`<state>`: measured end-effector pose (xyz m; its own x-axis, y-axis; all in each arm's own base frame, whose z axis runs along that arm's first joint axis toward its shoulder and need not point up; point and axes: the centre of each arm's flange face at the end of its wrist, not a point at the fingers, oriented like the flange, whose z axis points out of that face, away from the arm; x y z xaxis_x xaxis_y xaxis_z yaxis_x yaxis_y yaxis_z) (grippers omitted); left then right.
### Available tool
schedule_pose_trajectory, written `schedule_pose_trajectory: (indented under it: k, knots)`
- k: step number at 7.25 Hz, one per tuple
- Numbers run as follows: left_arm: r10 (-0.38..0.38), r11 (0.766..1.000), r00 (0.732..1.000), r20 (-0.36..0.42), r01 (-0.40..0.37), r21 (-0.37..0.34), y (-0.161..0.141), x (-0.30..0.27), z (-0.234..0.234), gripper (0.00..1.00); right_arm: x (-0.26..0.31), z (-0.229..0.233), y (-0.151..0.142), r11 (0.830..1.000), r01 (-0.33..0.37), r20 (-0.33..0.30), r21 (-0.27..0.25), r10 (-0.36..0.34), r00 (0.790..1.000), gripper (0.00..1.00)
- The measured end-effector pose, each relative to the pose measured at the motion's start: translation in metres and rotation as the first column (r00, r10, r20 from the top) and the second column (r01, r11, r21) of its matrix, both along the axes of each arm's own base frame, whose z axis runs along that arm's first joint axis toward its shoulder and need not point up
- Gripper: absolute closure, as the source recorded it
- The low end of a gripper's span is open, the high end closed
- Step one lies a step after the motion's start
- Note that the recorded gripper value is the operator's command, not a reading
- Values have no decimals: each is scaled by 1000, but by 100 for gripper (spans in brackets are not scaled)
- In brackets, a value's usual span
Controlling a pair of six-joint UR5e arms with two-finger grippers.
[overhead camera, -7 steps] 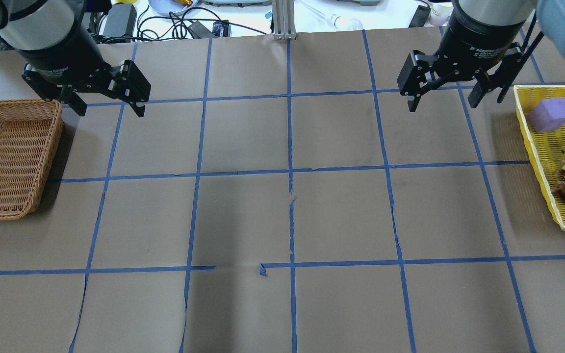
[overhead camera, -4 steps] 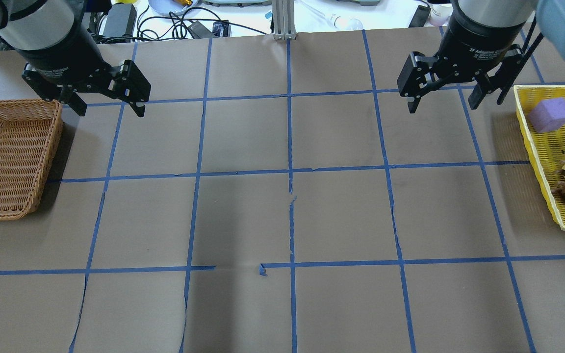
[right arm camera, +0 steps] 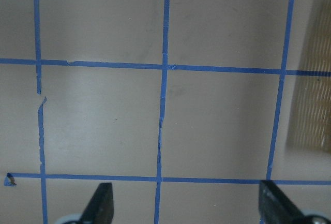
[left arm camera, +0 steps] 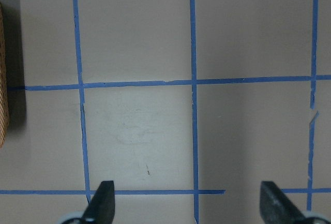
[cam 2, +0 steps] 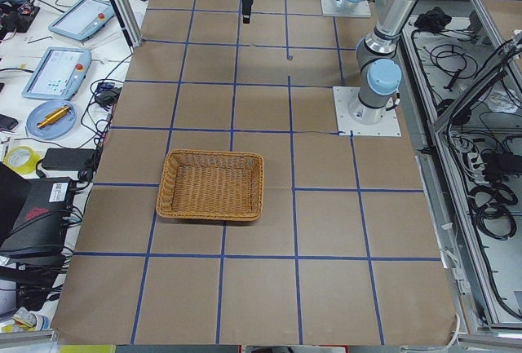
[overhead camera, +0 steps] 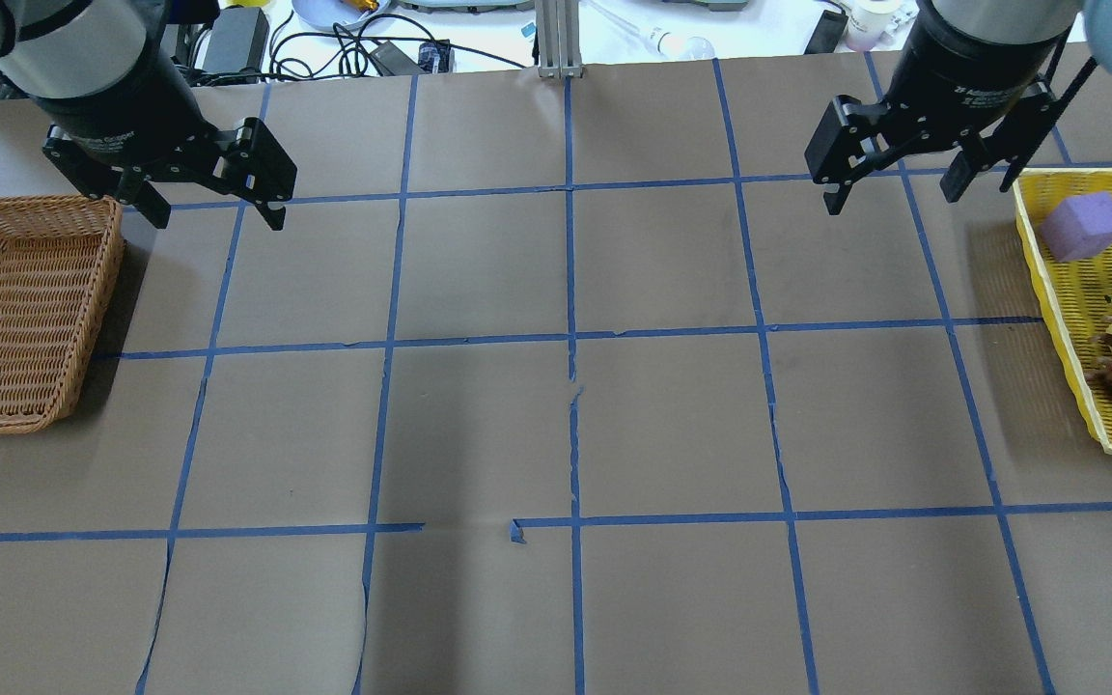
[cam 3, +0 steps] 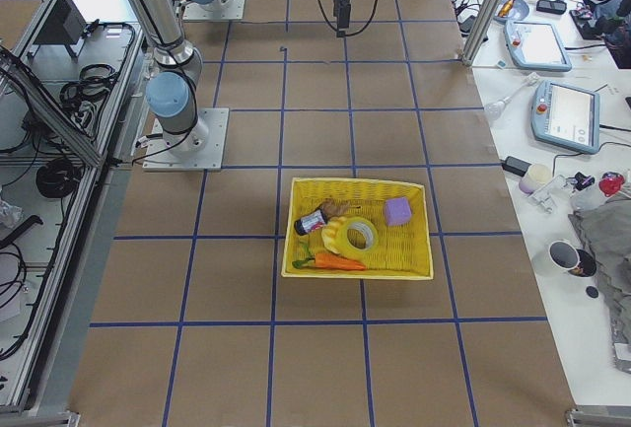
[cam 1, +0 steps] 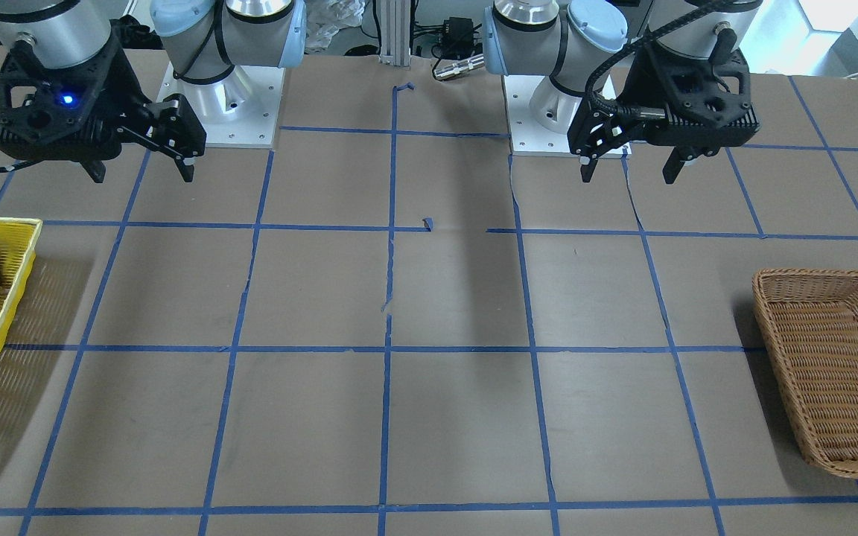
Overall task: Transfer tape with both arms
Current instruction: 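Move the right gripper over the yellow basket and lower onto the tape roll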
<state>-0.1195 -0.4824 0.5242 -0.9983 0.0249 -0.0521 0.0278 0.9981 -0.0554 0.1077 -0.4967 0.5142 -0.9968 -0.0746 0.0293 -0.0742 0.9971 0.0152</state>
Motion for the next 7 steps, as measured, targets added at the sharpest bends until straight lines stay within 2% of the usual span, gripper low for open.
schedule_pose_trajectory:
  k: [2,4,6,7]
  knots:
    - [0,1000,1000,0,0,0,0,0,0,0,-53,2,-9,996,-85,1,0,85,996,0]
    - [0,1000,1000,0,0,-1,0,0,0,0,-164,-9,-20,982,-190,8,4,190,982,0]
    - [0,1000,1000,-1,0,-2,0,-1,1,0,-304,-61,-35,958,-285,27,-2,285,958,0]
    - [-1,1000,1000,-1,1,-2,0,-1,1,0,-352,-95,-42,947,-321,52,-17,321,946,0]
